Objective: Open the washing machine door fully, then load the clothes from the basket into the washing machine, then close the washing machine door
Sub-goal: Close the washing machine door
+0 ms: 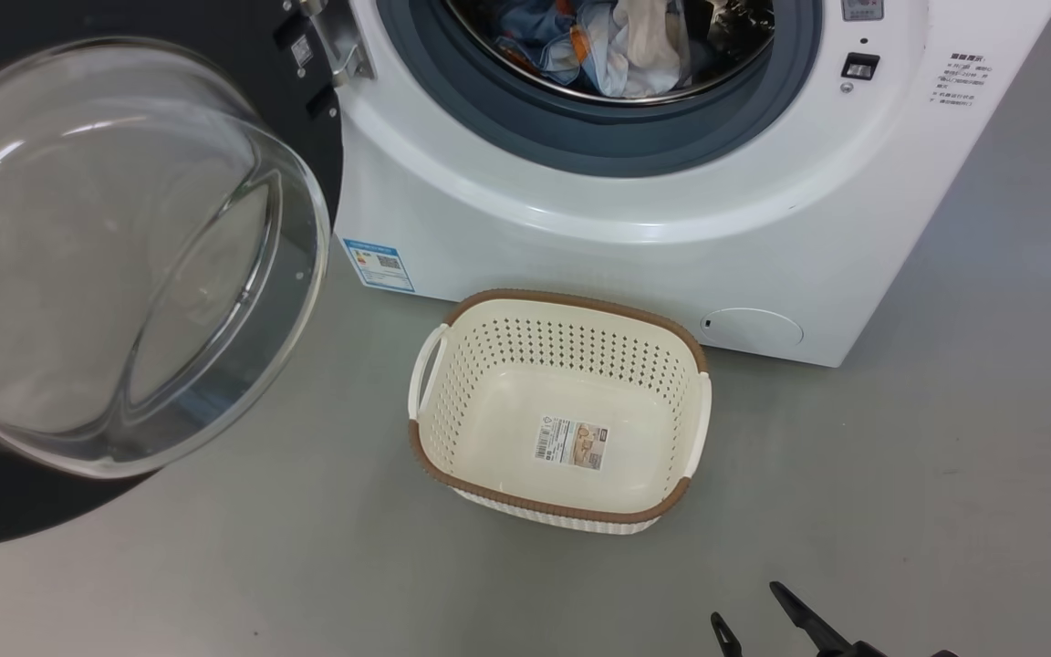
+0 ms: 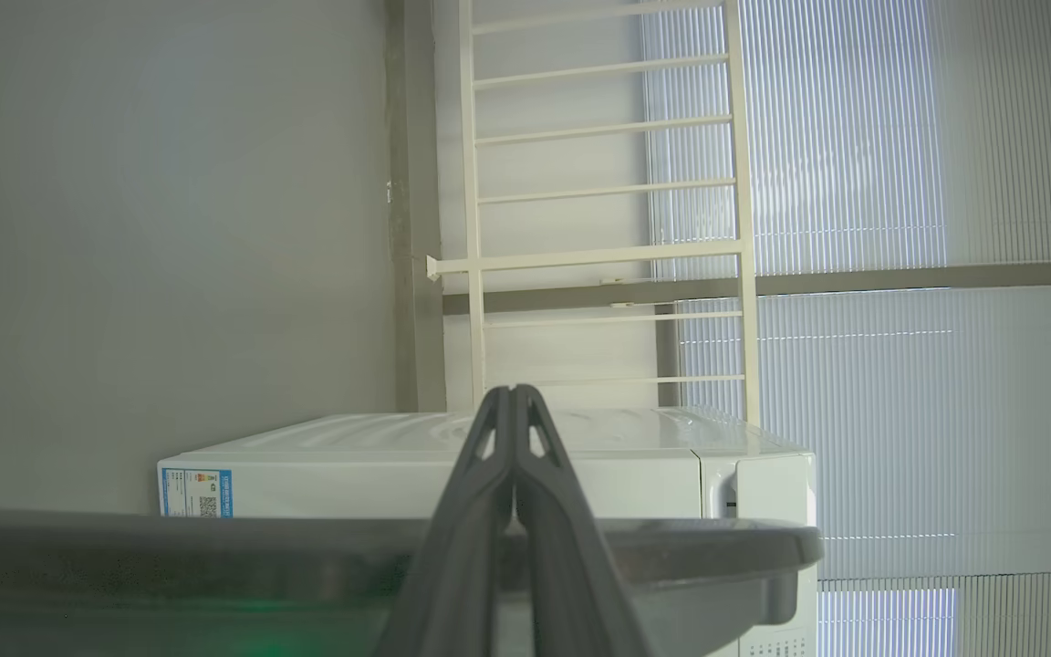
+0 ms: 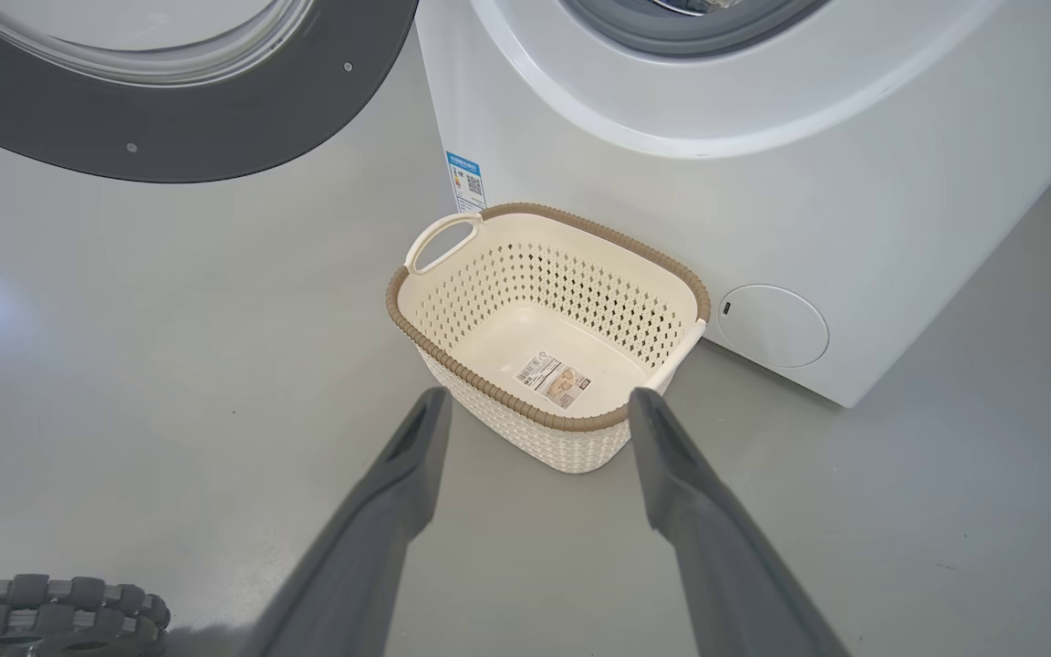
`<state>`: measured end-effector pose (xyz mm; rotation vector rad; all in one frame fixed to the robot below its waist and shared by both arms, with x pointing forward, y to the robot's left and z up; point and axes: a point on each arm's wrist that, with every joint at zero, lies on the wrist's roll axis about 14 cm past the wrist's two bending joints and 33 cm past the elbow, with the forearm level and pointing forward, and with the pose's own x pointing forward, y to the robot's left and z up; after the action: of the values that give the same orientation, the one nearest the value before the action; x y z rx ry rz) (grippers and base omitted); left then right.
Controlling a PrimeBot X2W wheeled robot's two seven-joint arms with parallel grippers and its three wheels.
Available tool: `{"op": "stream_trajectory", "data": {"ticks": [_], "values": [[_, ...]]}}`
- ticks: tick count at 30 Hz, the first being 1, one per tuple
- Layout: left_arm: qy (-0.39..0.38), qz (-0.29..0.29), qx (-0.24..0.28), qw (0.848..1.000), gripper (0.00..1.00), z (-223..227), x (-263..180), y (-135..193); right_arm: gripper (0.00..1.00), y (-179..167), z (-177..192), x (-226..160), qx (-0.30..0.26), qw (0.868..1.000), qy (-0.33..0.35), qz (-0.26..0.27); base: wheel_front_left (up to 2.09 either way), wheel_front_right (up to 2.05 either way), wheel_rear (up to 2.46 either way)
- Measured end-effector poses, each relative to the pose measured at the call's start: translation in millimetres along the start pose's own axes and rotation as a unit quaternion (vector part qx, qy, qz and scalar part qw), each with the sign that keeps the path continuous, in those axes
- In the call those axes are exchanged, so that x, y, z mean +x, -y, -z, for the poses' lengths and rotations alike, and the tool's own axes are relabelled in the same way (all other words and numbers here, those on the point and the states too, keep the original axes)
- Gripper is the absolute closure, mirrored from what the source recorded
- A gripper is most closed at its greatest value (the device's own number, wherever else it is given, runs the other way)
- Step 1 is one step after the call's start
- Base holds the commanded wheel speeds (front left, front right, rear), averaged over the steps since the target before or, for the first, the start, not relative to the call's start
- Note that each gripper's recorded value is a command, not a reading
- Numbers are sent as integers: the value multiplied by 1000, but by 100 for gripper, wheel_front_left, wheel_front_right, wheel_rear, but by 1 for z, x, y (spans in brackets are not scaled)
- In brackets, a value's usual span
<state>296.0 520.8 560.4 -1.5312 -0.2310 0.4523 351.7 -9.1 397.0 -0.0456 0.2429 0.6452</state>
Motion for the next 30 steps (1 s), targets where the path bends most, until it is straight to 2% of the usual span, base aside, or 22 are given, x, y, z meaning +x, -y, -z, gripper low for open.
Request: {"op": "stream_trajectory", "data": {"ticks": [9,23,30], "values": [[-96,-10,19,995,100,22,-3,-2,0,4,4,1,4,1000,-5,6,0,0,0],[-179,20,4,984,100,45,-22,1,0,-3,4,9,4,1000,-4,-12,0,0,0],[-241,15,39,970,100,66,-35,-4,0,-3,-1,16,2,1000,3,-15,0,0,0]]}}
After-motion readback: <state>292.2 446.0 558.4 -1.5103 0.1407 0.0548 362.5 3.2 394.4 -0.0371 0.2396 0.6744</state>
